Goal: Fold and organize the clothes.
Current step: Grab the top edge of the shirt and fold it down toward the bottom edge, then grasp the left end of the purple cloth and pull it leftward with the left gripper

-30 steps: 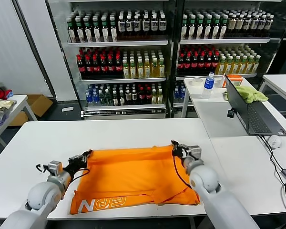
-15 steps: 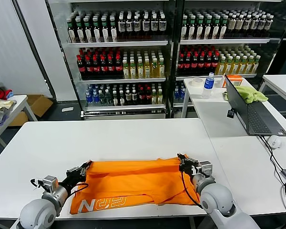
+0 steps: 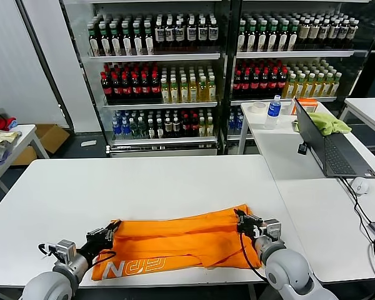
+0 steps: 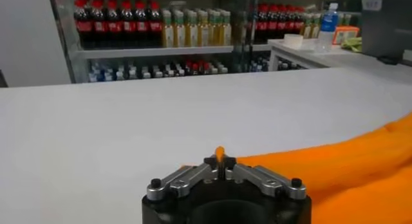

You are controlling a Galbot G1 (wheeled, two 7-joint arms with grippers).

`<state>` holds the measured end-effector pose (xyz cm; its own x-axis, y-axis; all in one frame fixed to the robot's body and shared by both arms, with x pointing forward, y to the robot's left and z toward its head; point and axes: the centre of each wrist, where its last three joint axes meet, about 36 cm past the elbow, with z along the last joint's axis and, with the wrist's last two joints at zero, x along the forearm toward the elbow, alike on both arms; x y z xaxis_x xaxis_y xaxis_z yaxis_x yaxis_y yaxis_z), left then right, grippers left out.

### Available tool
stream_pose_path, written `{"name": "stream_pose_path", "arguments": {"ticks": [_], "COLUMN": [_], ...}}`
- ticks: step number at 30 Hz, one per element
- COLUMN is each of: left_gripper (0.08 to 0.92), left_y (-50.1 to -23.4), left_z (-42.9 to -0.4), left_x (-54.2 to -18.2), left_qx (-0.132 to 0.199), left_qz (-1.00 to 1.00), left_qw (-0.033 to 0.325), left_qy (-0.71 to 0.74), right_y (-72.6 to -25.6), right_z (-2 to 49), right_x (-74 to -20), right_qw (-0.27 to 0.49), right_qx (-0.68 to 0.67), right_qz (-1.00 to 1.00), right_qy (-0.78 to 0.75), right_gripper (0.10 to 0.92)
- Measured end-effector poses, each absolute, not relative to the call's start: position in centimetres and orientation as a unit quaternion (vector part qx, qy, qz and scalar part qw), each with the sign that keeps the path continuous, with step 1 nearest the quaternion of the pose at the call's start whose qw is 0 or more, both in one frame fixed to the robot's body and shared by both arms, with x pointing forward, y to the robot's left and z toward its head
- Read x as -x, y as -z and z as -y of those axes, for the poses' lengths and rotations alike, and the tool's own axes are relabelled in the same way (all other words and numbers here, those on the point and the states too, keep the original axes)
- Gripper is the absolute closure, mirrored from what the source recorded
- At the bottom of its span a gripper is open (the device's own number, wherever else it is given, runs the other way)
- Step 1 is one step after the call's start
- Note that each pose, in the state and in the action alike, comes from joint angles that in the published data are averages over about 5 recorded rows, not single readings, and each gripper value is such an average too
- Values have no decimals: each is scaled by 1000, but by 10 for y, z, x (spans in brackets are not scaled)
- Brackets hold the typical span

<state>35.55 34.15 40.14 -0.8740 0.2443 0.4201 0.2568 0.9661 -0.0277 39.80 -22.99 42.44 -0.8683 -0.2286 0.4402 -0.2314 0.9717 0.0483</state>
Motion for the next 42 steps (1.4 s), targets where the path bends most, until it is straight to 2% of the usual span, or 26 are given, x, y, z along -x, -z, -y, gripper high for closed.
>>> {"name": "stream_pose_path", "arguments": {"ticks": [8,16,21,24,31,37,39,42], "left_gripper": [567,342,209,181,177,177,192,259], "left_y": [-407,-408,-407,-405,-401,-398,-396,-394], "left_z": [-337,-313,-297,-291,-284,-279,-277,-273], "left_x": [-349,-329,-318,-315,-310,-308,-308,-307], "left_qx": [98,62,39,25,-6,-19,-21,-23], "left_qz": [973,974,972,971,966,963,962,961], "left_qw": [210,216,230,239,259,269,272,276], "left_qy": [21,0,-10,-11,-14,-17,-17,-16], "right_y": [-435,-443,-443,-442,-439,-437,-437,-436], "right_z": [236,248,253,254,254,254,254,254], "right_x": [-378,-353,-345,-342,-338,-335,-334,-333], "right_qw": [216,209,208,208,210,212,213,214], "right_qx": [-111,-91,-80,-76,-70,-66,-65,-64], "right_qz": [970,974,975,975,975,975,975,975], "right_qy": [-11,-12,-14,-14,-16,-18,-19,-20], "right_gripper": [525,291,206,201,200,200,200,200]}}
